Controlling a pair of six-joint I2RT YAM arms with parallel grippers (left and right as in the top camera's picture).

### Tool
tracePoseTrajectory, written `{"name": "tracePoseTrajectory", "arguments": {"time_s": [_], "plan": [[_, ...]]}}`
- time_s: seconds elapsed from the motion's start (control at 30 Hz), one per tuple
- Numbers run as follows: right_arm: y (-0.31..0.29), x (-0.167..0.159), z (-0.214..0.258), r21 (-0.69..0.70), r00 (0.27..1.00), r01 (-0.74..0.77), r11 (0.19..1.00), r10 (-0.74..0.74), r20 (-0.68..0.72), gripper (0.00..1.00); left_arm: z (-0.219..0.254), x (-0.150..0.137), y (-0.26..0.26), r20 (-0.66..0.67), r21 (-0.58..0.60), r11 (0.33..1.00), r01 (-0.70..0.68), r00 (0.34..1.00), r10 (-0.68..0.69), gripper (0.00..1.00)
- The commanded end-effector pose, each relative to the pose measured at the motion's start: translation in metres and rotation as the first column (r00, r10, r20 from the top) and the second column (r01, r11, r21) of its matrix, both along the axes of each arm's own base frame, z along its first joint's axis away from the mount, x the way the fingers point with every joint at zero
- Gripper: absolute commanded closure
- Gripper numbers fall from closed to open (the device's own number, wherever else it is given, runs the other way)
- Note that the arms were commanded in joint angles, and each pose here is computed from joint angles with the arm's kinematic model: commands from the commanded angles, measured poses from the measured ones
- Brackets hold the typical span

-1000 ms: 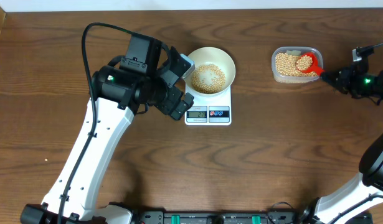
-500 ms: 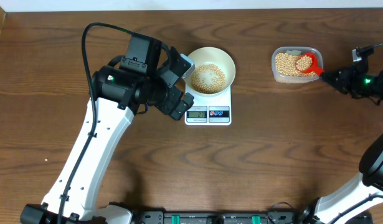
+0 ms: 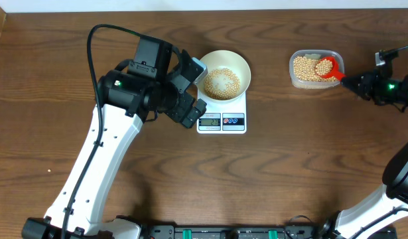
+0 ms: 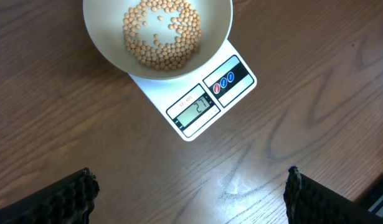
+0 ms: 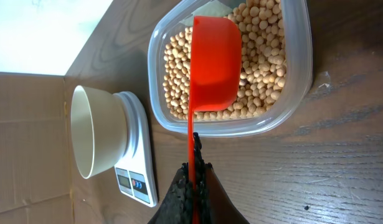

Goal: Scoop item into bowl and weigh 50g on scale
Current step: 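Scoop more soybeans with the red scoop in the tub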

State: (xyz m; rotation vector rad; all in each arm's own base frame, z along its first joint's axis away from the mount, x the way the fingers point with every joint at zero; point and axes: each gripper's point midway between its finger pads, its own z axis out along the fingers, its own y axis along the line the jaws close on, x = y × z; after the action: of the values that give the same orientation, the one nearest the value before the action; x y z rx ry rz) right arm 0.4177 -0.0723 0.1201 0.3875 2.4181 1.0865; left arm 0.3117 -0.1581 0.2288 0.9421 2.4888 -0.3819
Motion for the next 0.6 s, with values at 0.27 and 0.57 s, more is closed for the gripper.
{"name": "tracePoseTrajectory", "arguments": {"time_s": [0.27,0.57], "plan": [[0.005,0.000,0.019,0.058,0.997,-0.038,0.998,0.034,0.064,0.99,0.004,0.002,-0.003,0.004,-0.010,1.000,0.004,1.000,-0.004,0.02],[0.007,0.000,0.034,0.131,0.991,-0.057,0.990,0.040,0.127,0.99,0.004,0.002,-0.003,0.004,-0.010,1.000,0.004,1.000,-0.004,0.02]]}}
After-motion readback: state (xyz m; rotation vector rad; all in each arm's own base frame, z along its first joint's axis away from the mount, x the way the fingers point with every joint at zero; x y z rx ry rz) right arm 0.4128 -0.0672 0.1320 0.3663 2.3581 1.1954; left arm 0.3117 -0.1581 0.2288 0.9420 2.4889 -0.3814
